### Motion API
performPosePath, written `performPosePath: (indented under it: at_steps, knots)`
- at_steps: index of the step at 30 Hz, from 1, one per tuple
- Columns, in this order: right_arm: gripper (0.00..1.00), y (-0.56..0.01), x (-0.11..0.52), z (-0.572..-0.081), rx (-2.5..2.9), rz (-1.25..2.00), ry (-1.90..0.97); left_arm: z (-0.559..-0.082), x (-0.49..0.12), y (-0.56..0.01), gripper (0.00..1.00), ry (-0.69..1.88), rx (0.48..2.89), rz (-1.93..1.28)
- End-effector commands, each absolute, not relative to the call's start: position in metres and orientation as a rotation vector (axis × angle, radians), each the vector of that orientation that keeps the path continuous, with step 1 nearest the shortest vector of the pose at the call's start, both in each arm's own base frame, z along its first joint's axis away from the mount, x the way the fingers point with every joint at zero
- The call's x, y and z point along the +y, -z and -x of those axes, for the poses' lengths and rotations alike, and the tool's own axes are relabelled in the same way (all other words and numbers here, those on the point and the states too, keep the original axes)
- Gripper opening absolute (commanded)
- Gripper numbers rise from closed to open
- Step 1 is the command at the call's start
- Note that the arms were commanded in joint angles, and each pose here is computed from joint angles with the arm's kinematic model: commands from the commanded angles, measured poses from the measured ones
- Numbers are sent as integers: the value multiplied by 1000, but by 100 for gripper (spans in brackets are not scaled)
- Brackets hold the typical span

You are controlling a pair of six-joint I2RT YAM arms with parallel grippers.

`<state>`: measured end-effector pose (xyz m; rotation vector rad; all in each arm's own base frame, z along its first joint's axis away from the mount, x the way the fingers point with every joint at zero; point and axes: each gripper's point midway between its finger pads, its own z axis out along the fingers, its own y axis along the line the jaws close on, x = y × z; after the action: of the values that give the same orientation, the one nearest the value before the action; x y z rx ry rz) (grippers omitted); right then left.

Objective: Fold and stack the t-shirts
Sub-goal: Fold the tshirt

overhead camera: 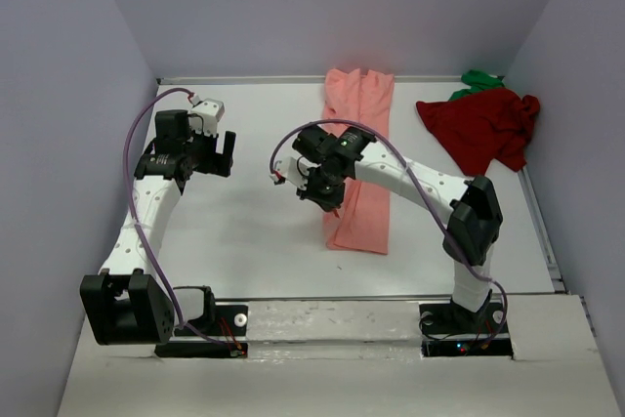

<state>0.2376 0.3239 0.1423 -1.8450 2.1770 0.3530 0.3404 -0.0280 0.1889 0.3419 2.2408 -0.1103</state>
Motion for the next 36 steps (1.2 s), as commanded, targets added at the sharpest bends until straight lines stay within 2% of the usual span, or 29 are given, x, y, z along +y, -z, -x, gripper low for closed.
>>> performPosePath:
  at_steps: [1, 28, 31, 33, 34, 36]
  knots:
    - [0, -164, 316, -232, 2122, 1813, -337, -343, -31, -197, 99, 131, 2207, -344]
    - [0, -109, 257, -196, 2267, 1831, -242, -338, -35, -192, 99, 156, 2213, -368]
    - [33, -101, 252, -191, 2282, 1844, -241, -337, -36, -191, 99, 166, 2217, -374]
    - [42, -96, 248, -189, 2288, 1848, -235, -337, -37, -190, 99, 170, 2219, -376]
    - [55, -96, 248, -189, 2285, 1848, -230, -337, -37, -190, 99, 172, 2216, -381]
    - [69, -92, 244, -187, 2298, 1854, -225, -336, -39, -189, 99, 184, 2222, -390]
